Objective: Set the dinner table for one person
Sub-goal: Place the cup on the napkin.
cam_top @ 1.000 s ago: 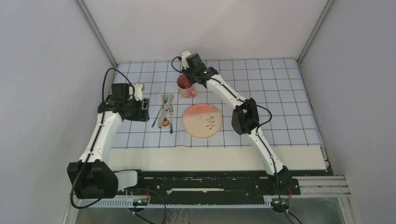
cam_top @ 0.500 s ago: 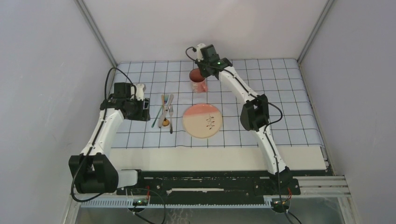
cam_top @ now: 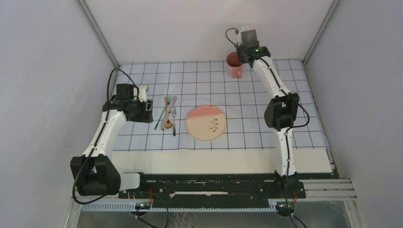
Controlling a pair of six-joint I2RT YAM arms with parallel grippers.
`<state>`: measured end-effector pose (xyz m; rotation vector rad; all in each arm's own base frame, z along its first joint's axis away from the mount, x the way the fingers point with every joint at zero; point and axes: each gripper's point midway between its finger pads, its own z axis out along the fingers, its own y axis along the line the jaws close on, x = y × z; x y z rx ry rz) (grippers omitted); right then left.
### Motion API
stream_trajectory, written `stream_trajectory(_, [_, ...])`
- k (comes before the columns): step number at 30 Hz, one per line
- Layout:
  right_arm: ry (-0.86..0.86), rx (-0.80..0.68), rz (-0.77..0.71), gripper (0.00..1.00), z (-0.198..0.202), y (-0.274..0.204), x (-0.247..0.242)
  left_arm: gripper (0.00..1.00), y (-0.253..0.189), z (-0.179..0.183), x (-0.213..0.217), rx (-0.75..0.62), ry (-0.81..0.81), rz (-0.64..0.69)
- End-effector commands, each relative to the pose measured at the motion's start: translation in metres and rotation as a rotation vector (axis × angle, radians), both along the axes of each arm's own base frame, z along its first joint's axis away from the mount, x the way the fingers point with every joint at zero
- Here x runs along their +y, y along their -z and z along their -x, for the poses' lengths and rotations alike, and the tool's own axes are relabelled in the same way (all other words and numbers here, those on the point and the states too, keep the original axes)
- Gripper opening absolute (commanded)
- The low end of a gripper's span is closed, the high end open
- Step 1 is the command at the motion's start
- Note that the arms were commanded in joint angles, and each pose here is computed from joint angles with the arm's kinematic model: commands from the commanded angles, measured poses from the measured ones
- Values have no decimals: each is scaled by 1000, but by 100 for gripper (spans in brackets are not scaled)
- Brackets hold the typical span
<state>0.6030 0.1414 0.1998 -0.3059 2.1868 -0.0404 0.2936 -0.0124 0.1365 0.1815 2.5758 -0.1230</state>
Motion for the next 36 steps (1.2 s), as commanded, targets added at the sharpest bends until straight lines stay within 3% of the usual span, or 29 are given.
stream_trajectory(1, [79,-170,-55,0,1,-78,-40,67,-2,-3,-1,-34,20,-6])
stream_trajectory(17, [52,-193,-81,0,18,-114,-39,67,-4,0,-1,-30,30,-9])
stream_trajectory(22, [102,-232,-98,0,23,-137,-70,67,-7,0,1,-48,21,-16])
stream_trajectory(36, [229,-227,-109,0,32,-130,-144,67,-7,-7,-4,-57,16,12])
